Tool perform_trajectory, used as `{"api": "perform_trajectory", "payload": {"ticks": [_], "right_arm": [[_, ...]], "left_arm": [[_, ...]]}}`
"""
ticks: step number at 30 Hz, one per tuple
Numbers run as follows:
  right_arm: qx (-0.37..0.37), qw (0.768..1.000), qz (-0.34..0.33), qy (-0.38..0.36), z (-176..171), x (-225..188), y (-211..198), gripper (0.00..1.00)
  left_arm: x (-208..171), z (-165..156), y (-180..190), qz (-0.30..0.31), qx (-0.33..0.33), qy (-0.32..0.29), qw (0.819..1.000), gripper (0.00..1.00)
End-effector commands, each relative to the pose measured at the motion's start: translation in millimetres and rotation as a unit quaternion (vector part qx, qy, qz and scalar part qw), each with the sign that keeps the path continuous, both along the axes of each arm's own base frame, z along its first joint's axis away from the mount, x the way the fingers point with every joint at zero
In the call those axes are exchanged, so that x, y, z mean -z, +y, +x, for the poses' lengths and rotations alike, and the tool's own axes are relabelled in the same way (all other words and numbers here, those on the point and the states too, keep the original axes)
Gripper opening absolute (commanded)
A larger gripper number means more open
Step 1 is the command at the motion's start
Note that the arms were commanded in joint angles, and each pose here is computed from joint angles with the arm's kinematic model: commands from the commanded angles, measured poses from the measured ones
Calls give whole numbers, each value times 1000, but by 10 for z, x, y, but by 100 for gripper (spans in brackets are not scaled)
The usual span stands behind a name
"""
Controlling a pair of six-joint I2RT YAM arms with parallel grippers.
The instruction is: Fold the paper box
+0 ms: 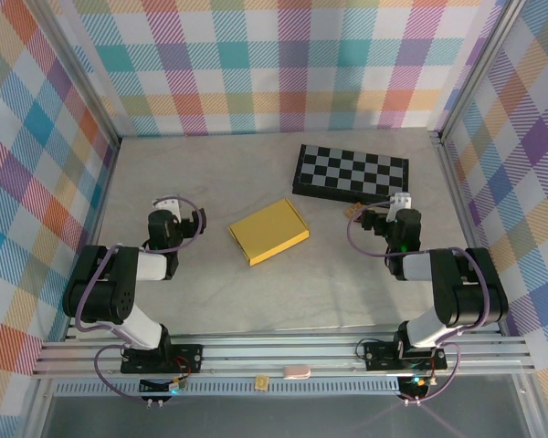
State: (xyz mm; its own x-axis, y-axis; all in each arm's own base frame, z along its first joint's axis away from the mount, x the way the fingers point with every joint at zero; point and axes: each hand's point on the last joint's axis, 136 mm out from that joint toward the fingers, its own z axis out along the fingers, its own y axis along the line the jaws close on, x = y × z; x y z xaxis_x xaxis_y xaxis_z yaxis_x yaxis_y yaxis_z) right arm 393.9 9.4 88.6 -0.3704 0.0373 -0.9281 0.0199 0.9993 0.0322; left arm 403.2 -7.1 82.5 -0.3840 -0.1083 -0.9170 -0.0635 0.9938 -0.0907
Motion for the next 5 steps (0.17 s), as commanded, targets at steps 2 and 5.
{"api": "perform_trajectory", "payload": {"ticks": [2, 5], "right_arm": [[4, 1000, 9, -1, 37, -20, -16, 99], [-1, 1000, 6, -9, 16, -39, 1, 99]], "left_arm": [[21, -16, -7, 10, 4, 2, 1000, 100], [22, -18, -8, 10, 4, 2, 1000, 100]]}}
